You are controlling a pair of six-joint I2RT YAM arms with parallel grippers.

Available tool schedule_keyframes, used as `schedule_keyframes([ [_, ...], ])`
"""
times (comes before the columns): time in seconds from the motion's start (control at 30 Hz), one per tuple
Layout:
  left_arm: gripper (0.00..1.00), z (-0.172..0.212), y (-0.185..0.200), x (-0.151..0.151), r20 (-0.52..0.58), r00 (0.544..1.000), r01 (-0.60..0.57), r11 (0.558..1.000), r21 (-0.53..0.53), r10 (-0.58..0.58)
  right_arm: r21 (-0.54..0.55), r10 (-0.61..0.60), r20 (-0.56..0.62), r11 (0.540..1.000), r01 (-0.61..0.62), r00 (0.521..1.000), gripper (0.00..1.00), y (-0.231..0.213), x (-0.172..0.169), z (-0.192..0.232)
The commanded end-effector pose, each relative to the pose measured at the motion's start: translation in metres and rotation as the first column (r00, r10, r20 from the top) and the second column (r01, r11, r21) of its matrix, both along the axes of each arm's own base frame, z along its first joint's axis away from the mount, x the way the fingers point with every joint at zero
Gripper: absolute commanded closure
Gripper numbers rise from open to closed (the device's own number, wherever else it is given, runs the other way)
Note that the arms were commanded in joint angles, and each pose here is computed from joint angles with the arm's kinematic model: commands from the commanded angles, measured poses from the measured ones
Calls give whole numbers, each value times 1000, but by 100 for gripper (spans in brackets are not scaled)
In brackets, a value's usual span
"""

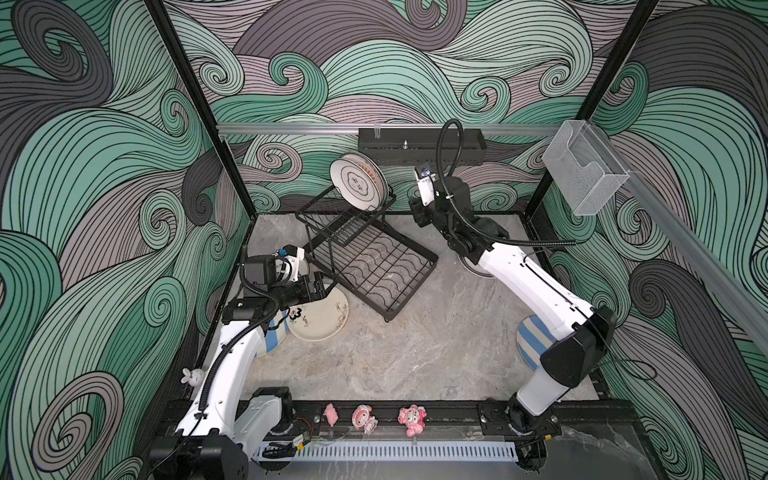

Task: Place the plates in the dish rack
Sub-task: 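Withdraw the right gripper and move it down to the blue-striped plate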

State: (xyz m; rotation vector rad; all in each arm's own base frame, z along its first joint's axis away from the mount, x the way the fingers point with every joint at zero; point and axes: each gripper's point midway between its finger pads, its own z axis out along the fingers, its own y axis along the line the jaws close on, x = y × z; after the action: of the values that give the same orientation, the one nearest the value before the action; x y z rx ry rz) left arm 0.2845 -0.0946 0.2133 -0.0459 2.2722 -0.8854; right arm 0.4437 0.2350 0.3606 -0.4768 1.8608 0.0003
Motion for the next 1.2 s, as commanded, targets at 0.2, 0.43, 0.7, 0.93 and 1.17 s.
schedule_keyframes([
  [0.2, 1, 5, -3, -4, 16, 1000, 18, 1000, -22, -18, 79, -193, -200, 974, 213, 961, 35, -107, -65, -67],
  [0.43, 1, 9, -14, -6, 27, 997, 69, 996, -56, -67, -101, -433, -357, 899, 427, 828, 35, -190, -125, -138],
  [0.7, 1, 8, -29, -8, 37, 992, 124, 991, -56, -122, -19, -483, -527, 830, 558, 700, 33, -222, -170, -192],
  [0.93, 2, -1, -54, -11, 10, 983, 183, 983, 8, -183, -18, -493, -647, 773, 634, 582, 31, -236, -185, -235],
  [1.17, 1, -10, -85, -7, -6, 969, 246, 969, 6, -246, 36, -436, -765, 706, 707, 474, 30, -246, -190, -271],
])
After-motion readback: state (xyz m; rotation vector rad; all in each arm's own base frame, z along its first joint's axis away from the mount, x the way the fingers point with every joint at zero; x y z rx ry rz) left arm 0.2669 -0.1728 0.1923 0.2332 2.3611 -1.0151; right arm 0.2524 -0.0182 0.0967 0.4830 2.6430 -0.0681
